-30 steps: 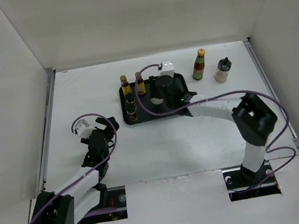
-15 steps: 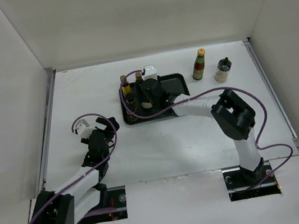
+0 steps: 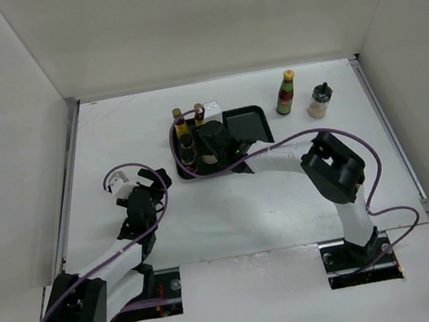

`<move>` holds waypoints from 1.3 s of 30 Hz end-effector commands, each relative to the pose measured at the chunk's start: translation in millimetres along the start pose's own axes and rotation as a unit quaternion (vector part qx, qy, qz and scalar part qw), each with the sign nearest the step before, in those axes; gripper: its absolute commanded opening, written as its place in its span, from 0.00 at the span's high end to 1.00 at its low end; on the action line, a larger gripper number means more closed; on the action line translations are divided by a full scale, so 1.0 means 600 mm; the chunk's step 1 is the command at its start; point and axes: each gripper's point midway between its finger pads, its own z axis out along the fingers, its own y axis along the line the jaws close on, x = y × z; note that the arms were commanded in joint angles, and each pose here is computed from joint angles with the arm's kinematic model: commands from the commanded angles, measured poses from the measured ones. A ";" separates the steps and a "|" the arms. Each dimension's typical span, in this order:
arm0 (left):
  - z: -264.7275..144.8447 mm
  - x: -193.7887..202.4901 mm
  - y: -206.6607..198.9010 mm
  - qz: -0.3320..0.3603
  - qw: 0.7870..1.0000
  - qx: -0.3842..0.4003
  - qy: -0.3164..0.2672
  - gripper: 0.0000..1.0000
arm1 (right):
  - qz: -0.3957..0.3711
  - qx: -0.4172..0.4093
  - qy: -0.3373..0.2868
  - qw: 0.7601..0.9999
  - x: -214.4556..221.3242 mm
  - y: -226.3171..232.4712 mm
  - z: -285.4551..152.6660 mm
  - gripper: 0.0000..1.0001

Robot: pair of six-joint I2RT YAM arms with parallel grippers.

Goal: Organize the condiment bottles

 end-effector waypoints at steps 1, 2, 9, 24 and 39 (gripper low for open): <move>0.004 -0.025 -0.034 -0.015 0.999 0.029 -0.023 0.00 | 0.037 -0.018 -0.057 0.997 -0.079 0.030 -0.002 0.49; 0.003 -0.025 -0.032 -0.015 0.999 0.028 -0.021 0.00 | 0.037 -0.019 -0.054 0.998 -0.076 0.030 0.000 0.49; 0.005 -0.022 -0.033 -0.014 0.999 0.028 -0.017 0.00 | 0.027 -0.014 -0.046 0.998 -0.049 0.035 0.022 0.46; 0.003 -0.025 -0.034 -0.016 0.999 0.029 -0.021 0.00 | 0.038 0.013 -0.068 0.997 -0.075 0.014 0.059 0.33; 0.006 -0.022 -0.033 -0.015 0.999 0.029 -0.018 0.00 | 0.054 -0.007 -0.103 0.993 -0.143 0.006 0.014 0.13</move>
